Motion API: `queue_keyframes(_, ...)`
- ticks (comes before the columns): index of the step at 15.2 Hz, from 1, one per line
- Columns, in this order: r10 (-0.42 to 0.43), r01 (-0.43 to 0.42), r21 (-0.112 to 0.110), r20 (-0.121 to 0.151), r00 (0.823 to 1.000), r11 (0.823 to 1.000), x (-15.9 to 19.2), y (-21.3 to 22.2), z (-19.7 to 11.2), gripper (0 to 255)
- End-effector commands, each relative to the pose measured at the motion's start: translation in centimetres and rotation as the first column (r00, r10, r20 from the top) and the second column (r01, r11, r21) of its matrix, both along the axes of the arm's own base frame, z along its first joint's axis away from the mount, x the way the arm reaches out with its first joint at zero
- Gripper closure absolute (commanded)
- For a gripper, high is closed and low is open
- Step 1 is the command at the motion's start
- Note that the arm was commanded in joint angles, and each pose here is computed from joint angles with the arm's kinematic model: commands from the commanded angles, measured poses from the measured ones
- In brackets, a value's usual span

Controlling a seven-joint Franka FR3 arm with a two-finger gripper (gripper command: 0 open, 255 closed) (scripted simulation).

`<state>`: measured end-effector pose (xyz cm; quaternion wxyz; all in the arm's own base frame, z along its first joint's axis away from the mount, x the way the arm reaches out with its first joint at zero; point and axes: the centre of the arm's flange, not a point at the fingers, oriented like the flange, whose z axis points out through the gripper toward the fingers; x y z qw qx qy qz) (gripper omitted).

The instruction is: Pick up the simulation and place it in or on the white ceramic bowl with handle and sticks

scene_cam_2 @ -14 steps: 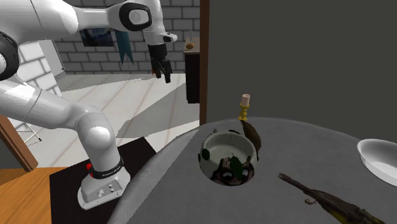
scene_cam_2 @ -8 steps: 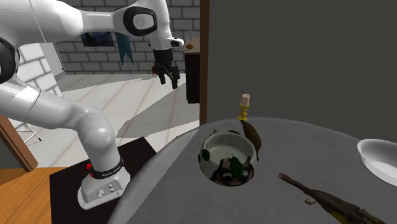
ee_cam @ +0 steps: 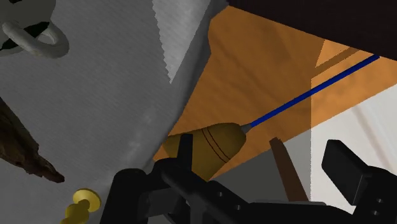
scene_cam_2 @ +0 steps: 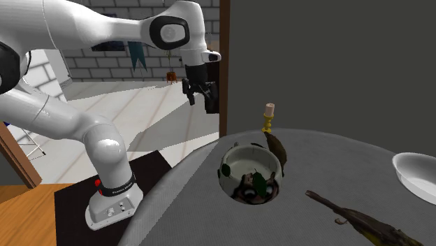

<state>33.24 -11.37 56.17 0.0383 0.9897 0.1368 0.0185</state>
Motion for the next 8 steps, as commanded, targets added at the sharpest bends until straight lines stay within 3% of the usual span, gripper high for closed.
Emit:
queue_keyframes(1,0.053,-0.053,-0.009,-0.006,0.999,0.999,0.6,-2.7,-0.6,0)
queue_keyframes(8,0.219,-0.22,-0.031,-0.027,0.975,0.975,3.6,-11.0,-2.3,0)
